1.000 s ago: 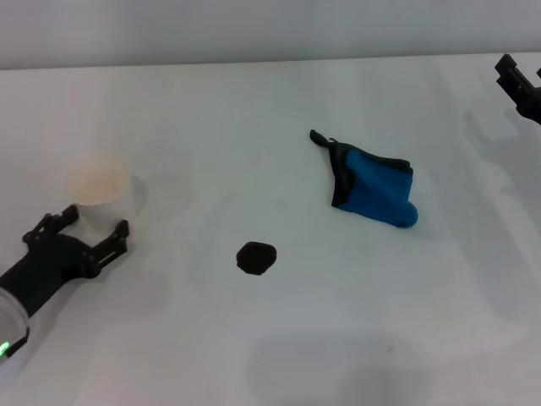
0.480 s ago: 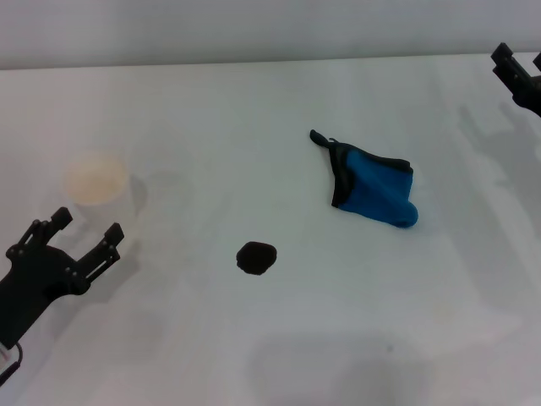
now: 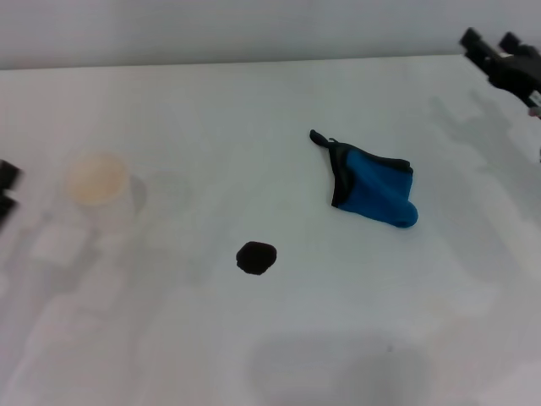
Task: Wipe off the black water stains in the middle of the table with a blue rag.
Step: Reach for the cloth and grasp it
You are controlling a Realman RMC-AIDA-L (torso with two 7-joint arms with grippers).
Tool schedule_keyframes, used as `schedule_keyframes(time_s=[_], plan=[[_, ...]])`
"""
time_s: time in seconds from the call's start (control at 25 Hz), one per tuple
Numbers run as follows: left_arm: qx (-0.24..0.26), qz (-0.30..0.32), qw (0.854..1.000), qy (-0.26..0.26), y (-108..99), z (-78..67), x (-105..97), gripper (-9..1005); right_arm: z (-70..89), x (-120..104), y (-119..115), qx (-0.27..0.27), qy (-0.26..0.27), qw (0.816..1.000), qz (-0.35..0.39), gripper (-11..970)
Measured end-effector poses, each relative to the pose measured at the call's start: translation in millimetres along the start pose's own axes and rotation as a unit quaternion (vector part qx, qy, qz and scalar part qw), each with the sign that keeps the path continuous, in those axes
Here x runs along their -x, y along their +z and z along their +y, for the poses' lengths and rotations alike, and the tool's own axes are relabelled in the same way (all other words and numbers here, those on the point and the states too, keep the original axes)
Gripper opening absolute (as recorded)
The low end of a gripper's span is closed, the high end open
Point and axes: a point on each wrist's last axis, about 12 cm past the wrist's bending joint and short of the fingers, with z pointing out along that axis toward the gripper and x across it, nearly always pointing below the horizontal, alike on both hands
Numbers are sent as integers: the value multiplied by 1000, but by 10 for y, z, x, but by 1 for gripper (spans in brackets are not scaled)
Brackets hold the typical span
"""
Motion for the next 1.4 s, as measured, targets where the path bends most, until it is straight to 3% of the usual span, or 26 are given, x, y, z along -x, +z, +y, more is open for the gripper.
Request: schedule_keyframes(time_s=[0.16, 0.36, 0.52, 0.64, 0.84, 1.16, 1.4], plan=[[64, -46, 997, -27, -90, 136, 110, 891, 26, 171, 218, 33, -12, 996, 81, 835], [131, -11, 991, -39, -103, 311, 37, 891, 73, 570, 451, 73, -75, 976, 192, 835], [174, 16, 983, -46, -110, 413, -29, 891, 209, 882, 561, 91, -117, 952, 267, 835], [197, 17, 979, -52, -107, 458, -44, 891, 334, 1124, 586, 67, -162, 931, 320, 830], [224, 31, 972, -58, -75, 529, -84, 891, 694, 1395, 567, 45, -231, 897, 375, 826], [267, 18, 961, -70, 12, 625, -94, 890, 1216, 1167, 649, 44, -261, 835, 483, 826], [284, 62, 954, -74, 149, 698, -185, 890, 1406, 847, 759, 54, -274, 817, 504, 826]])
